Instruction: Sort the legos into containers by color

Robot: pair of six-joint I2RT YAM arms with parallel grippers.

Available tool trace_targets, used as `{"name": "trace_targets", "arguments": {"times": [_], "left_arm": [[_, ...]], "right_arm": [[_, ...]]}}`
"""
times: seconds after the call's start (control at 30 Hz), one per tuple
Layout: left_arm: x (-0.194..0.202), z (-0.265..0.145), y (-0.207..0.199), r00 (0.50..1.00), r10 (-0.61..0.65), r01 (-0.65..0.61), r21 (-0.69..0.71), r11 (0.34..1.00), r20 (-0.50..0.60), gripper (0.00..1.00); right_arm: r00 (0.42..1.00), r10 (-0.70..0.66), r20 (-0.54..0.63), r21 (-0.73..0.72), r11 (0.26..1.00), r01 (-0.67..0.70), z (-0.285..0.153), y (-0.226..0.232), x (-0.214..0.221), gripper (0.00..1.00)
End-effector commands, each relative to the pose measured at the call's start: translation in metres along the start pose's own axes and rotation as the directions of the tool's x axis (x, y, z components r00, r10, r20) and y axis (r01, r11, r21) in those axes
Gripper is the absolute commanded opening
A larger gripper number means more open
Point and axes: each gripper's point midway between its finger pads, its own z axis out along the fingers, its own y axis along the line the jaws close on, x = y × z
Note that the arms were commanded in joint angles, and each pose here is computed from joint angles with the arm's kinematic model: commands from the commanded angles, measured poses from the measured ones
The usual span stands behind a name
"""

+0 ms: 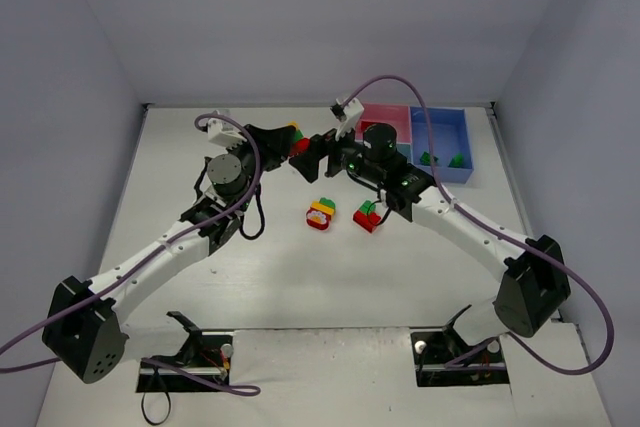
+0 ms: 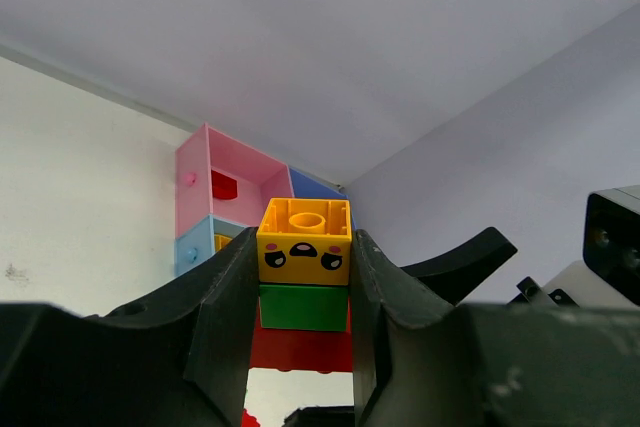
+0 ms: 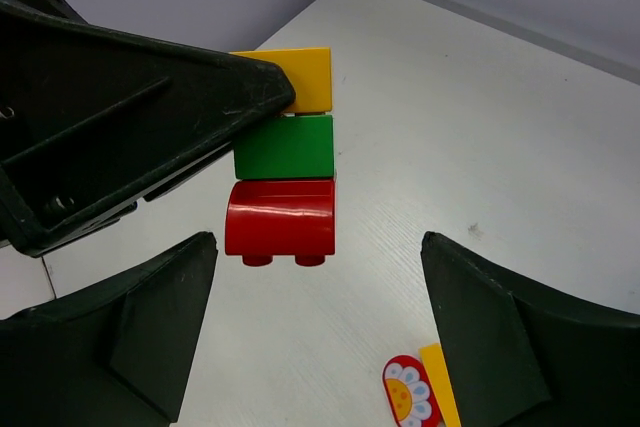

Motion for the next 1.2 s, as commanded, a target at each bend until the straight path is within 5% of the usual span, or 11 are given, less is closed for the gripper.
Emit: {"name": "trace_targets", "arguments": {"times": [0.0, 0.53, 0.77, 0.97, 1.17], "left_arm": [[-0.042, -0.007, -0.046, 0.992, -0.072, 0.058, 0.135, 0.989, 0.100, 0.00], [-0.024, -0.006, -0.039, 0.997, -0.047, 0.039, 0.123, 0.992, 0.063, 0.00], [-0.021, -0.005, -0.040, 0.998, -0.029, 0.022, 0.123, 0.992, 0.061, 0.00], [-0.021, -0.004, -0.034, 0.997, -0.020, 0.013, 0.101, 0.995, 0.072, 0.00], [-0.023, 0.001, -0.029, 0.996, 0.002, -0.009, 0.073, 0.997, 0.094, 0.00]], "right_arm": [[0.990, -0.038, 0.135, -0.061, 0.997, 0.047, 0.003, 0.021, -0.050, 0.79], [0.987, -0.050, 0.152, -0.008, 0.999, 0.052, 0.012, 0.020, -0.050, 0.64], [0.986, -0.060, 0.157, 0.035, 0.998, 0.055, 0.014, 0.011, -0.049, 0.38], [0.987, -0.076, 0.140, 0.074, 0.995, 0.066, 0.010, 0.003, -0.039, 0.02], [0.992, -0.094, 0.082, 0.101, 0.991, 0.086, -0.001, -0.007, -0.009, 0.00]]}}
